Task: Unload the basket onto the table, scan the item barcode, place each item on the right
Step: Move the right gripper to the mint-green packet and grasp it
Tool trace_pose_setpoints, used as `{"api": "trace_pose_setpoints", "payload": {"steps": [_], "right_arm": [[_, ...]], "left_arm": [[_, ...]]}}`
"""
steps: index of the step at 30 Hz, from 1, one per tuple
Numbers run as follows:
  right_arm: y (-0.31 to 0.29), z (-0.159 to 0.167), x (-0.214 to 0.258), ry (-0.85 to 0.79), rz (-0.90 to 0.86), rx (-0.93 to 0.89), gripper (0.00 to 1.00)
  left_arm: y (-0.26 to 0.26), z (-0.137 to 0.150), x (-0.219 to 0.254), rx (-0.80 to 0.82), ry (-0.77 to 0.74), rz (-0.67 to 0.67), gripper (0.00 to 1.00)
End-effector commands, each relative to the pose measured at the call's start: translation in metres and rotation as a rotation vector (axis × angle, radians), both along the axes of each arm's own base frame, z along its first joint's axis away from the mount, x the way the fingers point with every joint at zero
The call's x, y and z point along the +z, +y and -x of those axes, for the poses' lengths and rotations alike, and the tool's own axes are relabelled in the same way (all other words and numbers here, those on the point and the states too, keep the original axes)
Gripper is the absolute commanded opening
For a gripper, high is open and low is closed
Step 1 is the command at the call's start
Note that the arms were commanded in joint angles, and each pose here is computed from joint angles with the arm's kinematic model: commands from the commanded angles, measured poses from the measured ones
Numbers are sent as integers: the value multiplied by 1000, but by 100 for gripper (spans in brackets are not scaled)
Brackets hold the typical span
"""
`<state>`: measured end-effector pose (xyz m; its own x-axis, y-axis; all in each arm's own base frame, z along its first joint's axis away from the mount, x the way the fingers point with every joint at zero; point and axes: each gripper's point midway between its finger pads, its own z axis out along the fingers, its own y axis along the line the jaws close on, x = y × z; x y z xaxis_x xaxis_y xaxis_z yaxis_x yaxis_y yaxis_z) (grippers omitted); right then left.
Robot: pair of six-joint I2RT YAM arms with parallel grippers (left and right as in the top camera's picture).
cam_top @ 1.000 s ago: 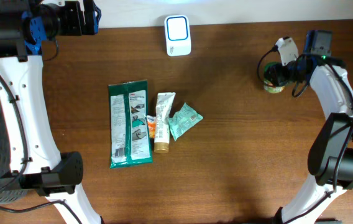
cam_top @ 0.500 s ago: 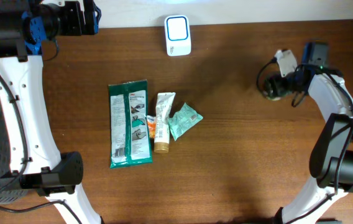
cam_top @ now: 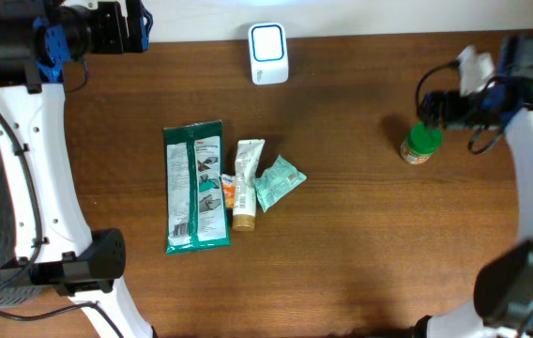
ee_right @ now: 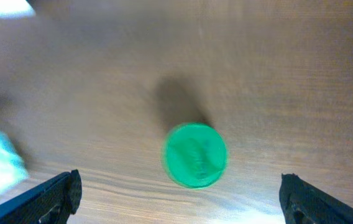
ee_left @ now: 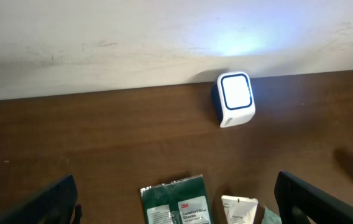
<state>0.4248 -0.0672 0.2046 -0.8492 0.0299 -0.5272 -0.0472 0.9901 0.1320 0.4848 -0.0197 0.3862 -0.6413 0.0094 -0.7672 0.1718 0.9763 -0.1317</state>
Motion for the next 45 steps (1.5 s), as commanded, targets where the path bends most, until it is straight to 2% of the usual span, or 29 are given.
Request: {"api": "trace_pose_setpoints", "payload": {"steps": [1, 4, 7, 12, 15, 21, 23, 31, 39, 45], "right_arm": [[41, 5, 52, -78, -296, -17, 98], [83, 8, 59, -67, -452, 108, 100], [132, 13, 39, 39, -465, 194, 78], [200, 18, -9, 243, -420, 137, 56], [240, 20, -36, 316, -381, 124, 49], [327, 29, -94, 426, -382, 122, 13], [354, 36, -117, 470, -388, 112, 4], [378, 60, -159, 551, -314, 112, 4], [338, 79, -177, 605, -107, 22, 5], [316, 96, -184, 664, -19, 57, 5]], "left_arm": [[-2, 8, 17, -18, -46, -7, 99], [-2, 8, 17, -19, -46, -7, 99], [-2, 8, 17, -19, -46, -7, 99], [-2, 8, 17, -19, -46, -7, 99], [-2, 8, 17, -19, -46, -7, 99], [-2, 8, 17, -18, -46, -7, 99], [-2, 8, 17, -18, -46, -7, 99], [-2, 8, 17, -19, -46, -7, 99], [-2, 8, 17, -19, -46, -7, 99], [-2, 8, 17, -18, -46, -7, 99]]}}
